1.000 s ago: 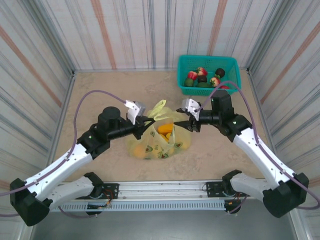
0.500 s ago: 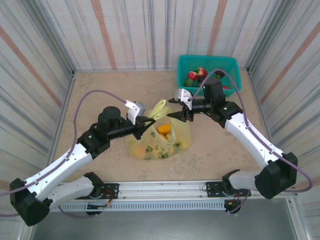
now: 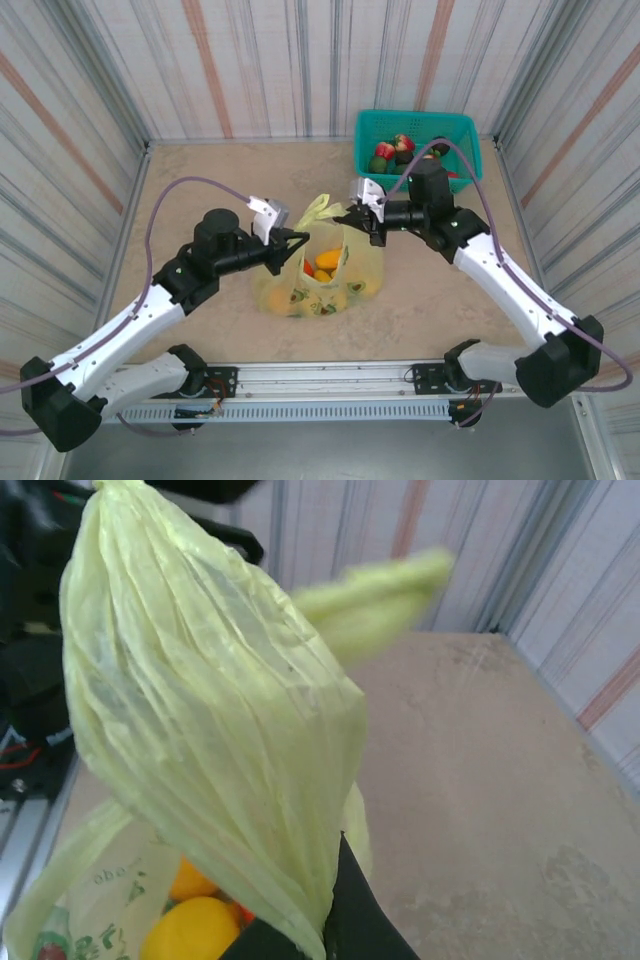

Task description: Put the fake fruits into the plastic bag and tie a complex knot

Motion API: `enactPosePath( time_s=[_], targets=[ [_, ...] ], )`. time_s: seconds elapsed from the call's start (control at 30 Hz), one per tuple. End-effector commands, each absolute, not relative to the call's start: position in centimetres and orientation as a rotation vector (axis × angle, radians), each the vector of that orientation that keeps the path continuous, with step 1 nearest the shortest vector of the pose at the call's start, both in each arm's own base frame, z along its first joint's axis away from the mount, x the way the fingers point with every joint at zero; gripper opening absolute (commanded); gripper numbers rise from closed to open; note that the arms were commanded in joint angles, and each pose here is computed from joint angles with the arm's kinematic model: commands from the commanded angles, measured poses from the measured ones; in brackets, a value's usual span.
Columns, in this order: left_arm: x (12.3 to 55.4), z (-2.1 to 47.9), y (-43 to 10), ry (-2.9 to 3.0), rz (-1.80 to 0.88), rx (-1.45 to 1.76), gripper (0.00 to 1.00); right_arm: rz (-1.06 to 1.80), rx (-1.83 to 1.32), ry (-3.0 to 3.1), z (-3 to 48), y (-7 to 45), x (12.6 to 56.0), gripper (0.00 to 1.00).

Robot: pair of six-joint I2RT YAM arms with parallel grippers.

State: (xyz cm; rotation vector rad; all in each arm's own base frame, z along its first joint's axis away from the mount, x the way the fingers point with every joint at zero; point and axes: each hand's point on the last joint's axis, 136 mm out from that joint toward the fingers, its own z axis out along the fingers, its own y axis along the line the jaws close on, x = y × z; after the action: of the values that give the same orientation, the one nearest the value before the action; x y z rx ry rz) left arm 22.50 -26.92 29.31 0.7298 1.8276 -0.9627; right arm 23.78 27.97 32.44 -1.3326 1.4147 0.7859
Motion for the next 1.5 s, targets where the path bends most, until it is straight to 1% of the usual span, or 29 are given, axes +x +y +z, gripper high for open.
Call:
enactPosePath(
  time_s=[0.0, 0.17, 0.4, 0.57, 0.67, 0.87, 1.03, 1.17, 1.23, 1.47],
  targets=[
    [22.5, 30.0, -27.3, 1.829, -0.966, 0.774, 0.00, 0.773, -1.224, 1.525, 32.8, 28.2, 23.2, 0.00],
    [22.5, 30.6, -27.7, 1.793, -0.972, 0.806, 0.00, 0.781, -1.163, 1.696, 31.4, 29.1, 24.0, 0.00],
    [21.9, 30.7, -27.8, 1.747, -0.989, 0.840, 0.00, 0.865, -1.232, 1.798, 30.0, 30.9, 24.1, 0.00],
    [21.8, 30.3, -27.4, 1.752, -0.976, 0.825, 0.00, 0.935, -1.350, 1.790, 29.2, 32.2, 22.5, 0.00],
    [21.8, 29.9, -27.0, 1.761, -0.958, 0.802, 0.03, 0.966, -1.398, 1.782, 28.6, 32.5, 21.6, 0.00],
    [21.5, 29.8, -26.6, 1.758, -0.957, 0.797, 0.04, 1.004, -1.435, 1.769, 28.3, 32.4, 20.6, 0.00],
    [20.6, 30.4, -27.0, 1.715, -0.981, 0.870, 0.16, 1.011, -1.448, 1.780, 27.8, 32.4, 20.5, 0.00],
    [20.3, 30.7, -27.0, 1.697, -0.967, 0.908, 0.23, 1.055, -1.462, 1.778, 27.7, 32.5, 20.0, 0.00],
    [20.2, 31.0, -27.0, 1.685, -0.965, 0.919, 0.29, 1.061, -1.469, 1.784, 27.5, 32.5, 19.8, 0.00],
    [19.4, 31.6, -27.3, 1.651, -1.003, 0.954, 0.41, 1.045, -1.495, 1.786, 26.8, 32.1, 19.6, 0.00]
  ],
)
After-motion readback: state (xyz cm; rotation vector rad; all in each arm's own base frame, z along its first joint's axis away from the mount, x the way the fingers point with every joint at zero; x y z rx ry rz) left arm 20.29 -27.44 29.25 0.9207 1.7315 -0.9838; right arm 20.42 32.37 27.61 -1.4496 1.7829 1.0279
